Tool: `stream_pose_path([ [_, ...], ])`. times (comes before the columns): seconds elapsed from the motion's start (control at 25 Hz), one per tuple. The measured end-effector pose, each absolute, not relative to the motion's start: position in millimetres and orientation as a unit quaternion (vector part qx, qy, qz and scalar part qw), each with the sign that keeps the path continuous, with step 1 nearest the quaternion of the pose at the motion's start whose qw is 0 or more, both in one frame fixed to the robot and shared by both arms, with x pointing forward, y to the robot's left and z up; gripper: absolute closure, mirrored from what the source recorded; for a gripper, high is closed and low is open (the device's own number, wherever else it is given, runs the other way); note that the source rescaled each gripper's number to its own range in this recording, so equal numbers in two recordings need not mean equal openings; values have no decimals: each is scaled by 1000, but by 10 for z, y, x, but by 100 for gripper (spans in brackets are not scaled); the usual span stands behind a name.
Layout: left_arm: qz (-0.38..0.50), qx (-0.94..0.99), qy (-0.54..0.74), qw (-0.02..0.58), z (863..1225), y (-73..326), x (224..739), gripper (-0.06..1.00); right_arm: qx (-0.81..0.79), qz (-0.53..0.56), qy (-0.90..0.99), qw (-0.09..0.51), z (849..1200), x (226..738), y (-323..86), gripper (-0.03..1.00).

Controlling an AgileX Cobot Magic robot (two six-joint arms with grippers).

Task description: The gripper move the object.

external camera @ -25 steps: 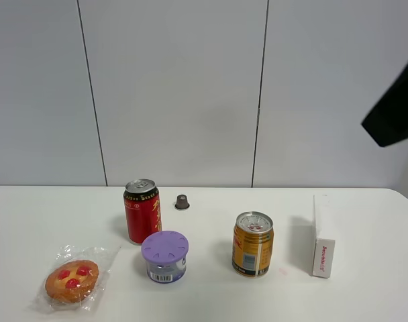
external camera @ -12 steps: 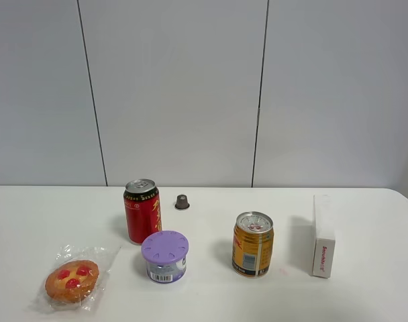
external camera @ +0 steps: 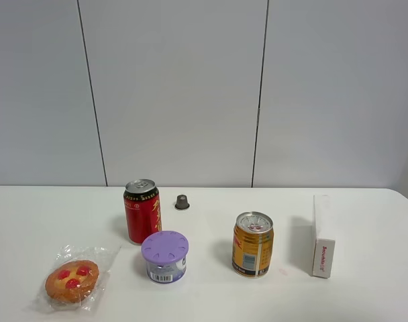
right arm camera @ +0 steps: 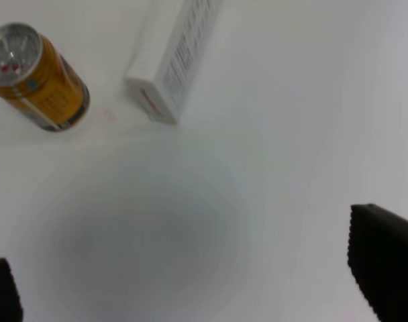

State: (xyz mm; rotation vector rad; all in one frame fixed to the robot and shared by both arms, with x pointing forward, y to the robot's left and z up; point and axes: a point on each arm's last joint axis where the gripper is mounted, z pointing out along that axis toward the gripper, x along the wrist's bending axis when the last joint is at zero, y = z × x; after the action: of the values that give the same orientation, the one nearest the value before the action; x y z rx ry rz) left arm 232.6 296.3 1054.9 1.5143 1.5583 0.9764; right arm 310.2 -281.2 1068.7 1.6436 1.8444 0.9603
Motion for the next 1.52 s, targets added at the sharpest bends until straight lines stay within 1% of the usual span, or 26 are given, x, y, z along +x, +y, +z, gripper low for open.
stream_pose_path([
  [0.16, 381, 590, 608, 371, 10549, 2963, 2326, -6, 575, 396, 660, 277, 10577, 2926, -2853, -2],
  [0.28, 381, 591, 607, 371, 10549, 2963, 2326, -6, 549, 455, 630, 308, 10549, 2845, -2862, -2],
  [0.4, 381, 591, 607, 371, 10549, 2963, 2326, -6, 537, 485, 607, 328, 10570, 2763, -2883, -2],
  [0.48, 381, 591, 607, 371, 10549, 2963, 2326, -6, 546, 478, 602, 334, 10629, 2709, -2906, -2],
  [0.6, 381, 591, 607, 371, 10549, 2963, 2326, -6, 577, 441, 598, 339, 10736, 2631, -2949, -2],
  [0.76, 381, 591, 607, 371, 10549, 2963, 2326, -6, 630, 355, 617, 312, 10621, 2560, -2998, -2],
  [0.84, 381, 590, 608, 371, 10549, 2963, 2326, -6, 640, 335, 623, 301, 10583, 2534, -3006, -2],
  [1.04, 381, 590, 608, 371, 10549, 2963, 2326, -6, 636, 337, 624, 304, 10521, 2559, -3002, -2],
  [1.36, 381, 591, 607, 371, 10549, 2963, 2326, -6, 612, 385, 599, 344, 10520, 2357, -3021, -2],
  [1.52, 381, 591, 607, 371, 10549, 2963, 2326, -6, 614, 386, 593, 350, 10520, 2337, -3023, -2],
])
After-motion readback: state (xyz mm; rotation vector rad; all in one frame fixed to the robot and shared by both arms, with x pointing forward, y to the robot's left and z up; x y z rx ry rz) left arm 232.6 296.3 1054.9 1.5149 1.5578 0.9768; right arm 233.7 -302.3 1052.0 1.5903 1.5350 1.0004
